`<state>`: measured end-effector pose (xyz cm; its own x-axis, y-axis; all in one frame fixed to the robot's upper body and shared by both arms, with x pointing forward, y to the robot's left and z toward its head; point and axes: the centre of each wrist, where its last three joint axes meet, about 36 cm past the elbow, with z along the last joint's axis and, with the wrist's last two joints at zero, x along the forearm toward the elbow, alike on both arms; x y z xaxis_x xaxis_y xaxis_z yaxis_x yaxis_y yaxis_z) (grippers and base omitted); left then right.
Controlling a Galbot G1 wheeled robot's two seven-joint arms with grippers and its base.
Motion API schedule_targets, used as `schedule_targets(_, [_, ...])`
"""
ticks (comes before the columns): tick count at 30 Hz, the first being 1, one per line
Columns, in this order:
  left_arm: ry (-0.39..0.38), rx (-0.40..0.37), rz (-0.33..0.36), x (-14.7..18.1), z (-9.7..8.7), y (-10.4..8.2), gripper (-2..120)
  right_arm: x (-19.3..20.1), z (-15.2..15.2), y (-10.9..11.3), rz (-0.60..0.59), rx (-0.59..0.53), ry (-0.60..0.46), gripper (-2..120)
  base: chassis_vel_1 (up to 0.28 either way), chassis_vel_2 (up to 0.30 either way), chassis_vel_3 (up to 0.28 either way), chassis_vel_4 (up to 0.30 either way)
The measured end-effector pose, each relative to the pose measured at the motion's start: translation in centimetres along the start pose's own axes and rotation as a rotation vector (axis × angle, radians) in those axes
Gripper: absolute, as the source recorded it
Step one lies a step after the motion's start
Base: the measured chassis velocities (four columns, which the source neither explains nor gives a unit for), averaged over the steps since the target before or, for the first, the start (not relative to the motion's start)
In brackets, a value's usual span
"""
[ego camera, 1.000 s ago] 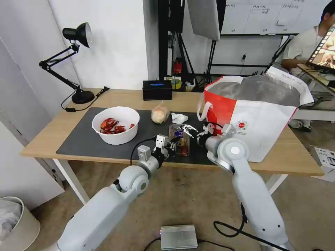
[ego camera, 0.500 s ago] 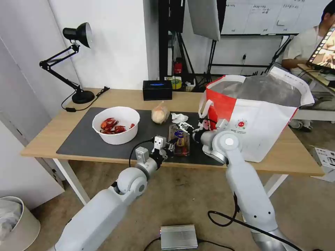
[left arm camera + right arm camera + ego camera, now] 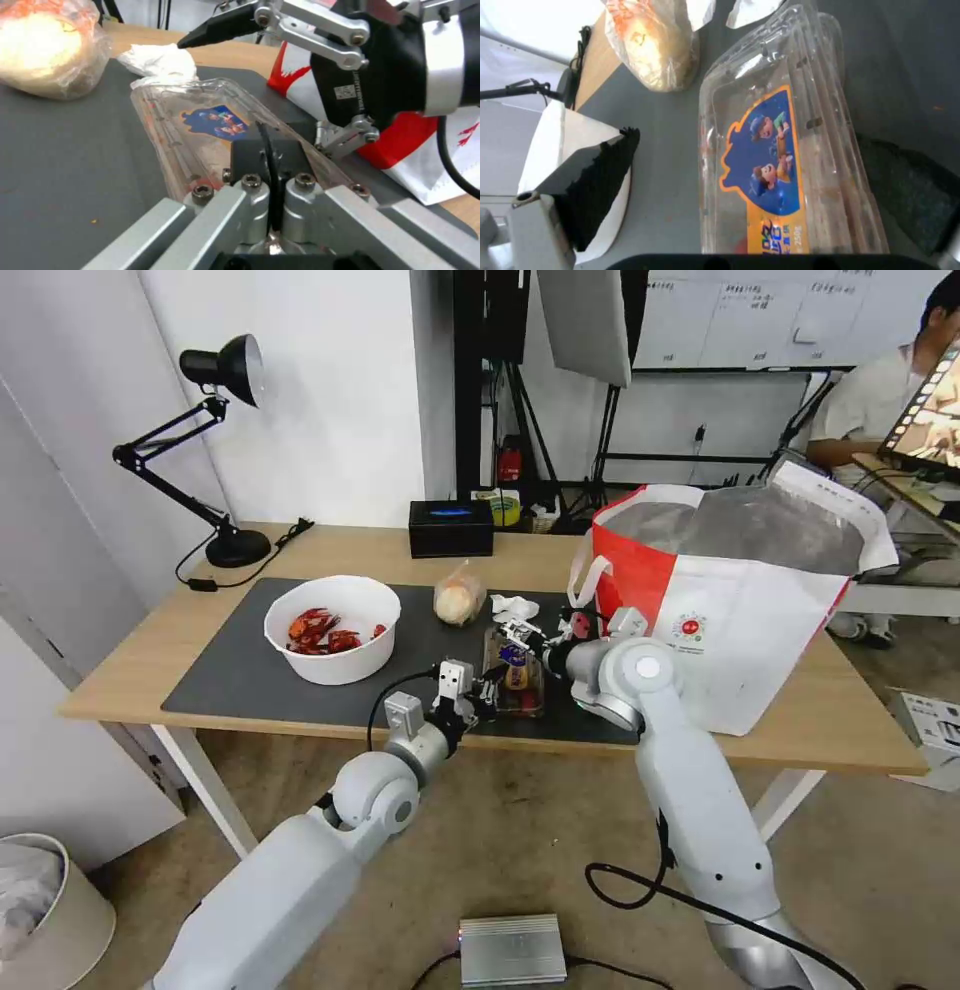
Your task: Pick up the trash from the table and place it into the takeout bag.
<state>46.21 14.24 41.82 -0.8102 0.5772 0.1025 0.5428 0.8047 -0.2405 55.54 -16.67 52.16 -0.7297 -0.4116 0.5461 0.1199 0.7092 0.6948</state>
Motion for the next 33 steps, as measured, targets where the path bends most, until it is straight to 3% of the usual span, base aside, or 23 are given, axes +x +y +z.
schedule_targets(13, [-0.006, 0.003, -0.002, 0.2, -0.1, 0.0, 0, -0.5, -0.3, -0.9, -0.017, -0.021, 0.060, 100, 0.000, 0.000, 0.000, 0.000])
schedule_targets(33, [-0.011, 0.011, 0.000, 0.6, 0.1, -0.2, 0, -1.2, -0.6, -1.6, -0.031, -0.040, 0.067, 99, 0.000, 0.000, 0.000, 0.000])
